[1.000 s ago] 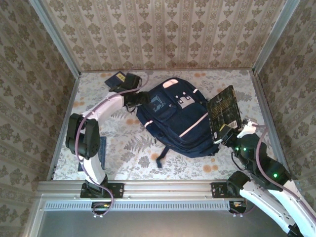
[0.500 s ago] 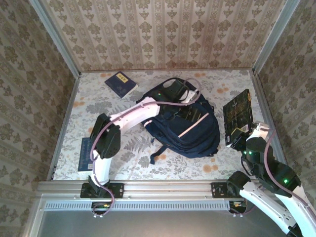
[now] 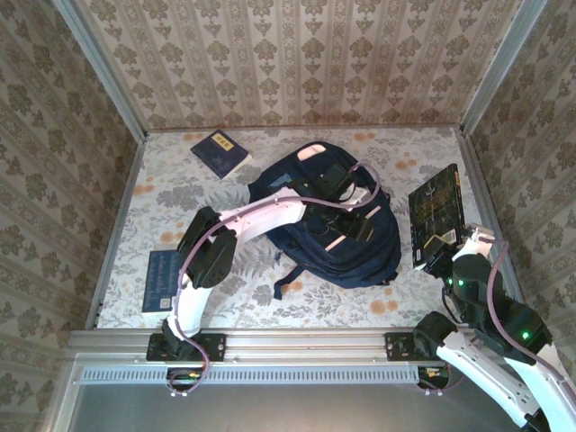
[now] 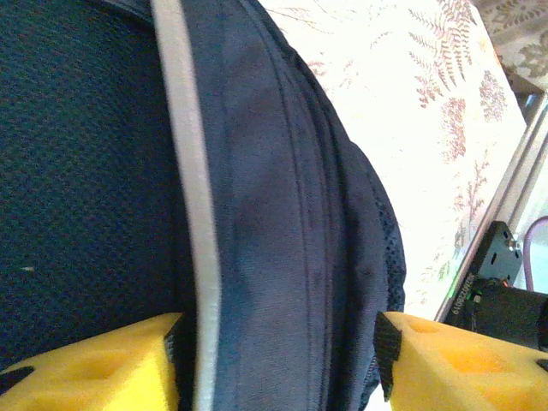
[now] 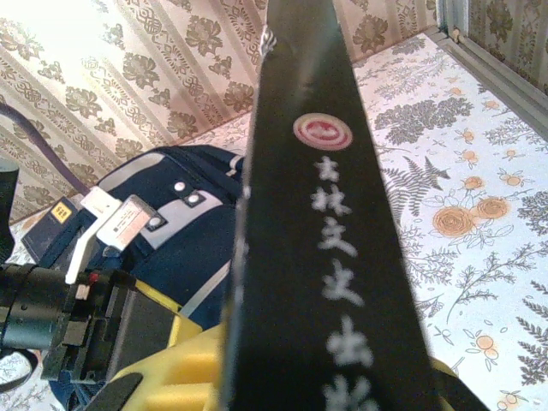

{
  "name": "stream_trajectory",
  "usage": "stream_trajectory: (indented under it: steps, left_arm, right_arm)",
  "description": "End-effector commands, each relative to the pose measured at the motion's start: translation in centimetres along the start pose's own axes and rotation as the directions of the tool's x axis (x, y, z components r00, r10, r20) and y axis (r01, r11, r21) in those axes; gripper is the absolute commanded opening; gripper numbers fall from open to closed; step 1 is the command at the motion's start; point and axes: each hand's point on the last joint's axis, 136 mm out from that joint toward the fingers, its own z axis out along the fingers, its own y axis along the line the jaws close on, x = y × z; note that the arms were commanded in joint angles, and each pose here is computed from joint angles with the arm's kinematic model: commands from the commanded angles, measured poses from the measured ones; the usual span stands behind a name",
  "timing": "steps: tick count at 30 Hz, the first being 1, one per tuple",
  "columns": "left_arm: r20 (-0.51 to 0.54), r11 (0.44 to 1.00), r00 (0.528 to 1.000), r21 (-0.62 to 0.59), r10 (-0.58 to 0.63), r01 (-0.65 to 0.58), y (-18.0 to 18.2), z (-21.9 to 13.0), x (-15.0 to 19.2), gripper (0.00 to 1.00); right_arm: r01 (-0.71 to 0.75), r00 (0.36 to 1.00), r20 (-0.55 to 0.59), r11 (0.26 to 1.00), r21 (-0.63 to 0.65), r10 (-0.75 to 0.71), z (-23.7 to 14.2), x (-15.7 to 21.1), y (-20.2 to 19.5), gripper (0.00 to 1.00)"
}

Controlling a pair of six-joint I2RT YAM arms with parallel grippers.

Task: Pack the student bag
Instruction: Open the student bag at the center of the table.

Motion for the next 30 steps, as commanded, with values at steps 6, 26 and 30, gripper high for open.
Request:
stream_trajectory:
  steps: [6,26,30]
  left_arm:
    - [-0.054,1.0,0.998,0.016,0.021,-0.02,-0.5,1.1,1.5,0.37]
    - [0.402,0.998,0.914,0.002,0.061,-0.067,-1.2,-21.9,-10.1,0.0]
    - [0.423,0.996,0.904,0.034,0.057,-0.078,-1.1,-23.7,-11.0,0.0]
  right_arm:
    - [-0.013,1.0,0.018,1.0,-0.027,0.014,0.7,-0.6,1.3,0.0]
    - [-0.004,0.995,-0.096,1.0,0.008,0.005,0.2,0.7,0.9,0.0]
    - [-0.099,0.978,-0.195,0.988,-0.121,0.074,1.3,3.0,4.0,0.0]
